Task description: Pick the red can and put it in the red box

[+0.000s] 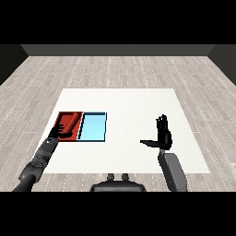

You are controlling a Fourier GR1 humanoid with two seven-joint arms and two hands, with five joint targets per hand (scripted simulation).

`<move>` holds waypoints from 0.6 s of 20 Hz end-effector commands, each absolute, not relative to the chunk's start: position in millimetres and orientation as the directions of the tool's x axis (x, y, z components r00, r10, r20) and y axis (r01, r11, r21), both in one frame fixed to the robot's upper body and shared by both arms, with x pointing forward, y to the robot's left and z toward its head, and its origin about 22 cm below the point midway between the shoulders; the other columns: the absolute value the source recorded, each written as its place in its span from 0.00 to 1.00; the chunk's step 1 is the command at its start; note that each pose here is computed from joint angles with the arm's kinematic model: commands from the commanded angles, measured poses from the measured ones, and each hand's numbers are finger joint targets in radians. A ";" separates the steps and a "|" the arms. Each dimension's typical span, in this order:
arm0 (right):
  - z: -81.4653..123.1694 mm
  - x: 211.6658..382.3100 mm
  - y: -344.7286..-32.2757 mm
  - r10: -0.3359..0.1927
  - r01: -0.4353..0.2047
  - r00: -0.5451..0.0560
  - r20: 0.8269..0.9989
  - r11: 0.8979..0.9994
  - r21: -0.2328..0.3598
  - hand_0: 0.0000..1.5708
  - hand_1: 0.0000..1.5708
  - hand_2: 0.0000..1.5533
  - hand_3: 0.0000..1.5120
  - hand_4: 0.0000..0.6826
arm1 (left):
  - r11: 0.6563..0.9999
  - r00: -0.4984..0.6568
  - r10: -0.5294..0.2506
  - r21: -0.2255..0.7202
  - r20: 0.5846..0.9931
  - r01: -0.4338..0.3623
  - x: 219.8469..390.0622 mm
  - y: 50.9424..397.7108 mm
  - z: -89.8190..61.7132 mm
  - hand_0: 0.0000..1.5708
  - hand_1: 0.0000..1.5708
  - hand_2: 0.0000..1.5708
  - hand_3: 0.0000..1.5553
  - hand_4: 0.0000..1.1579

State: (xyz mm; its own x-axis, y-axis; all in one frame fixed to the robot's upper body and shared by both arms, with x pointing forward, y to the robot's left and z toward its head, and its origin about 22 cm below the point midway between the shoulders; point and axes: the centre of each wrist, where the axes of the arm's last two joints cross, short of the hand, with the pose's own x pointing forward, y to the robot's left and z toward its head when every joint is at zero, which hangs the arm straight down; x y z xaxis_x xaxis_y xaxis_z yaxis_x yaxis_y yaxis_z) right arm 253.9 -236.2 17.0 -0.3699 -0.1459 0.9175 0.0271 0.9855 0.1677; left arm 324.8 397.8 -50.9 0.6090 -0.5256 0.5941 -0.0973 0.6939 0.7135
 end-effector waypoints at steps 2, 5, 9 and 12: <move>14.0 259.2 -241.7 -0.162 0.012 -0.374 0.913 0.984 0.179 0.00 0.00 0.00 0.00 0.00 | 0.671 0.645 -0.530 0.737 0.550 -0.078 329.5 393.8 -51.6 0.00 0.00 0.00 0.00 0.00; 11.3 261.6 -236.2 -0.167 0.024 -0.381 0.910 0.982 0.190 0.00 0.00 0.00 0.00 0.00 | 0.772 0.472 -0.394 0.562 0.789 -0.296 332.4 413.5 -31.4 0.00 0.00 0.00 0.00 0.00; 19.1 261.6 -244.4 -0.189 -0.006 -0.387 0.903 0.979 0.202 0.00 0.00 0.00 0.00 0.00 | 0.899 0.036 -0.213 0.210 0.976 -0.384 359.5 392.3 -5.9 0.65 0.65 0.61 0.00 0.00; 17.2 257.3 -240.9 -0.177 -0.024 -0.385 0.906 0.983 0.182 0.00 0.00 0.00 0.00 0.00 | 0.957 -0.248 0.019 -0.090 0.968 -0.276 384.0 346.9 5.5 0.00 0.00 0.00 0.00 0.00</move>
